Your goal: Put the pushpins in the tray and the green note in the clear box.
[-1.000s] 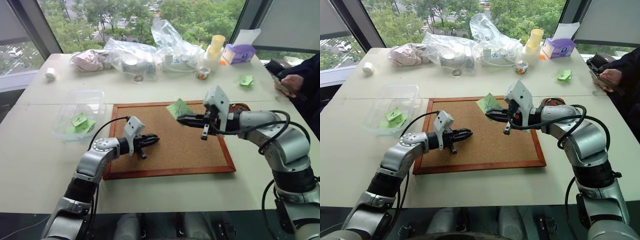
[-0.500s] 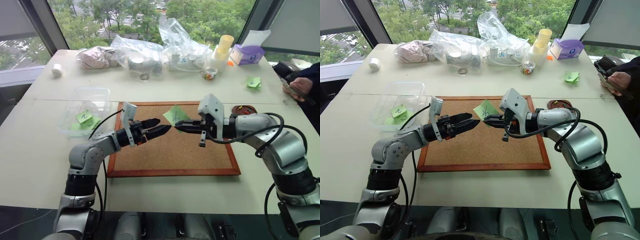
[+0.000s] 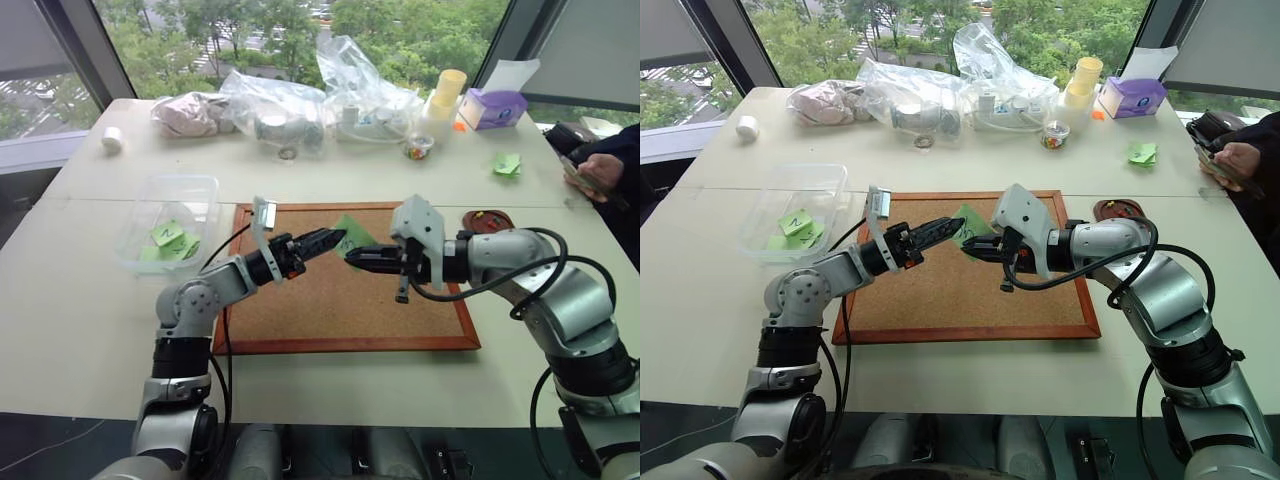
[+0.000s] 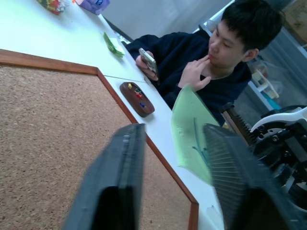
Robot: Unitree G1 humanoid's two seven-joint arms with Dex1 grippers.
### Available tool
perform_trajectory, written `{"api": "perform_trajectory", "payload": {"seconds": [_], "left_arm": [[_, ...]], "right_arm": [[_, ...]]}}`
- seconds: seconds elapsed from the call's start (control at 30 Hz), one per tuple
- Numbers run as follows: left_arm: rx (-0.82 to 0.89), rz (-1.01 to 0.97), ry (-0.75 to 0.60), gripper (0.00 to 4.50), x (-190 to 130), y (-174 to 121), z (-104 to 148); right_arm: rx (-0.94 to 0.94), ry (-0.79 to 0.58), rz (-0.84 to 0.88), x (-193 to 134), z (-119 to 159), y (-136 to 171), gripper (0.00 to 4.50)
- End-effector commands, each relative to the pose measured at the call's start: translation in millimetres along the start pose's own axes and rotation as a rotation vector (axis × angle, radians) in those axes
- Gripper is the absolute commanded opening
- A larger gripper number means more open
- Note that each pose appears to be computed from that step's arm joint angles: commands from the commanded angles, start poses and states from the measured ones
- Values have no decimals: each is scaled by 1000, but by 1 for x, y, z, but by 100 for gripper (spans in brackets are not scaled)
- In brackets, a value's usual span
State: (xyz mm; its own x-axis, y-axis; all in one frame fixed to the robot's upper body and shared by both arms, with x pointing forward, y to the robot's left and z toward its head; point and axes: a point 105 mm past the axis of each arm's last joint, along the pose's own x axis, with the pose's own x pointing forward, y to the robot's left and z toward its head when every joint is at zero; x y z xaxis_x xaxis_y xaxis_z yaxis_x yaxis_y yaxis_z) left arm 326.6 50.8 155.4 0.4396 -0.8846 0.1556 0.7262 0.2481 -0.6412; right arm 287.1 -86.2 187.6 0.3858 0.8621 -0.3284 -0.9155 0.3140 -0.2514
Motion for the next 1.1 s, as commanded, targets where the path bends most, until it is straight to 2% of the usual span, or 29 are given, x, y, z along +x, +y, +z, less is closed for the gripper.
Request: {"api": "perform_trajectory", "payload": {"seconds": [0.03, 0.07, 0.17, 0.33, 0.57, 0.63, 0.7, 0.87, 0.97, 1.1], "left_arm": [[5, -91, -11, 17, 5, -18, 6], [-1, -99, -14, 4, 5, -19, 7], [18, -76, -18, 4, 3, -16, 9], [122, 63, 13, 4, -5, 10, 10], [192, 133, 29, 4, -20, 28, 11], [197, 134, 24, 4, -20, 27, 12], [217, 128, 27, 4, -19, 25, 12], [243, 121, -8, 4, -17, 18, 19], [251, 117, -22, 4, -17, 14, 22], [262, 116, -28, 4, -17, 12, 24]], "right_arm": [[-52, -23, -8, -3, 11, 1, 0], [-50, -24, -13, -3, 12, 0, 0], [-49, -20, -31, -4, 11, -3, 0], [-43, -33, -82, -15, 15, -12, 0], [150, -207, -283, -57, 34, -51, 0], [210, -212, -387, -67, 23, -69, 0], [352, -162, -598, -82, -12, -103, 0], [628, -90, -945, -116, -82, -146, 0], [735, -93, -1052, -128, -106, -157, 0], [737, -53, -1125, -136, -124, -163, 0]]}}
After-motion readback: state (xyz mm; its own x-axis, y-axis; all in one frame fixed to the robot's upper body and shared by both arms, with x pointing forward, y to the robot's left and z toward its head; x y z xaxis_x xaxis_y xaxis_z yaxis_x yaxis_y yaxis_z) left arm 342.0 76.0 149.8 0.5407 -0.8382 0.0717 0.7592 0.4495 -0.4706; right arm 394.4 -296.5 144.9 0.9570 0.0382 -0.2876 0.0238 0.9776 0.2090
